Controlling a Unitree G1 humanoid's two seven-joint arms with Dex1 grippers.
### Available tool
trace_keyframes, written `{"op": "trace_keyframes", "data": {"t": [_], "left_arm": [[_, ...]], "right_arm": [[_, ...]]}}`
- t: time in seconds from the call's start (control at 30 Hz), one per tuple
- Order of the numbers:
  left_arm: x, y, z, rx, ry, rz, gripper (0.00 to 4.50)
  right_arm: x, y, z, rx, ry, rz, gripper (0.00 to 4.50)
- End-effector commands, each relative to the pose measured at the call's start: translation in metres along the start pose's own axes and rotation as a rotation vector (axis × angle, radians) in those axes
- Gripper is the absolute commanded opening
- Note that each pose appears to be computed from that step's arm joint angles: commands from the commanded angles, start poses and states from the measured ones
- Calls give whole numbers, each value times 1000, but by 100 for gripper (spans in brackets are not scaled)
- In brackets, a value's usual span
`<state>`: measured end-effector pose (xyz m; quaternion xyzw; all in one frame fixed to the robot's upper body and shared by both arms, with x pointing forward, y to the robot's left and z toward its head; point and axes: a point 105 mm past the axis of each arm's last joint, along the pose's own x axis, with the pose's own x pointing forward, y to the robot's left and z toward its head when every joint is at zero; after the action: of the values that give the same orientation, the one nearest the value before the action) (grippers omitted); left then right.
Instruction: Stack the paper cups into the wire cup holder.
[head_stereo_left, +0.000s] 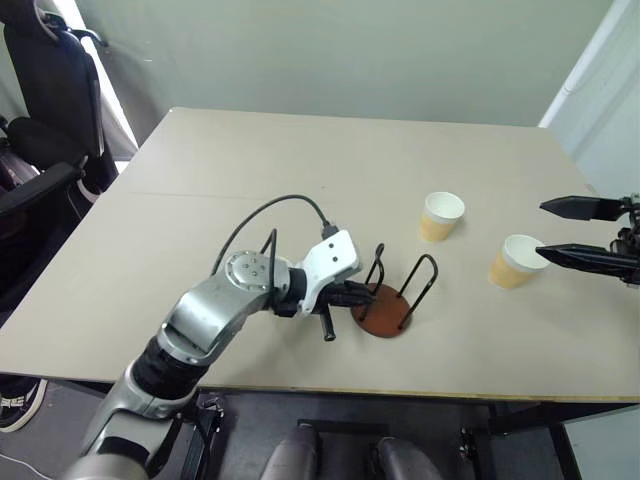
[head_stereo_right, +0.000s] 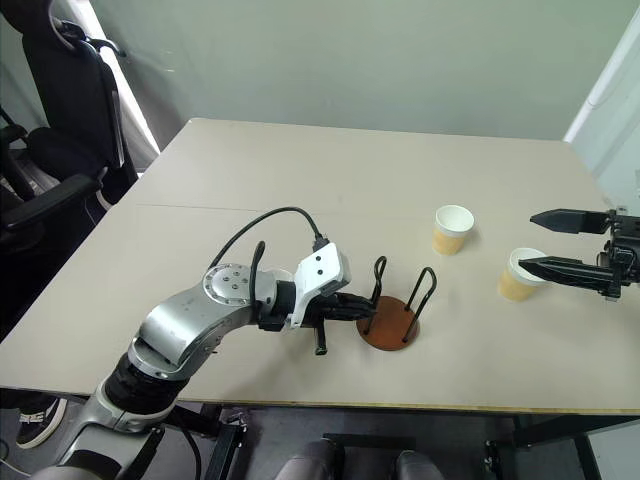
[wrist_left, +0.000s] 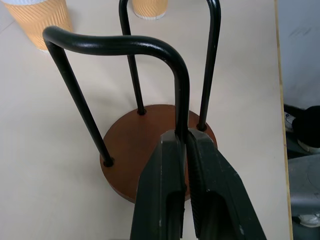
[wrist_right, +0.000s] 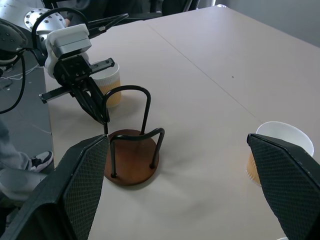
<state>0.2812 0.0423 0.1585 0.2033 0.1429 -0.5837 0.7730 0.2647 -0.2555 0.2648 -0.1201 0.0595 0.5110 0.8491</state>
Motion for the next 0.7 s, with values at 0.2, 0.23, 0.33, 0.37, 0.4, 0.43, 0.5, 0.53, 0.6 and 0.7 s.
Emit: {"op": "trace_keyframes", "data": {"t": [0.2, 0.23, 0.33, 0.37, 0.4, 0.43, 0.5, 0.53, 0.6, 0.7], "left_arm": [[-4, -8, -16, 31, 77, -17, 1], [-3, -10, -16, 15, 70, -33, 28], [-1, -21, -17, -26, 62, -92, 121], [-1, -22, -17, -35, 60, -93, 155], [-1, -22, -18, -36, 63, -91, 193], [0, -23, -19, -37, 64, -90, 231], [-2, -23, -21, -43, 73, -87, 300], [-5, -23, -22, -43, 77, -84, 345], [-9, -23, -24, -42, 85, -75, 418], [-22, -17, -25, -22, 94, -48, 447]], "right_arm": [[-4, 0, 13, -52, -9, -10, 450], [-4, 0, 13, -52, -10, -9, 450], [-1, -1, 13, -53, -11, -6, 450], [-1, -1, 13, -53, -14, -3, 450], [0, -1, 13, -53, -15, -2, 450], [0, -1, 13, -53, -15, -1, 450], [0, -2, 13, -54, -15, -1, 450], [0, -2, 13, -55, -14, -1, 450], [-1, -2, 14, -56, -13, -2, 450], [-2, -1, 14, -57, -13, -2, 450]]}}
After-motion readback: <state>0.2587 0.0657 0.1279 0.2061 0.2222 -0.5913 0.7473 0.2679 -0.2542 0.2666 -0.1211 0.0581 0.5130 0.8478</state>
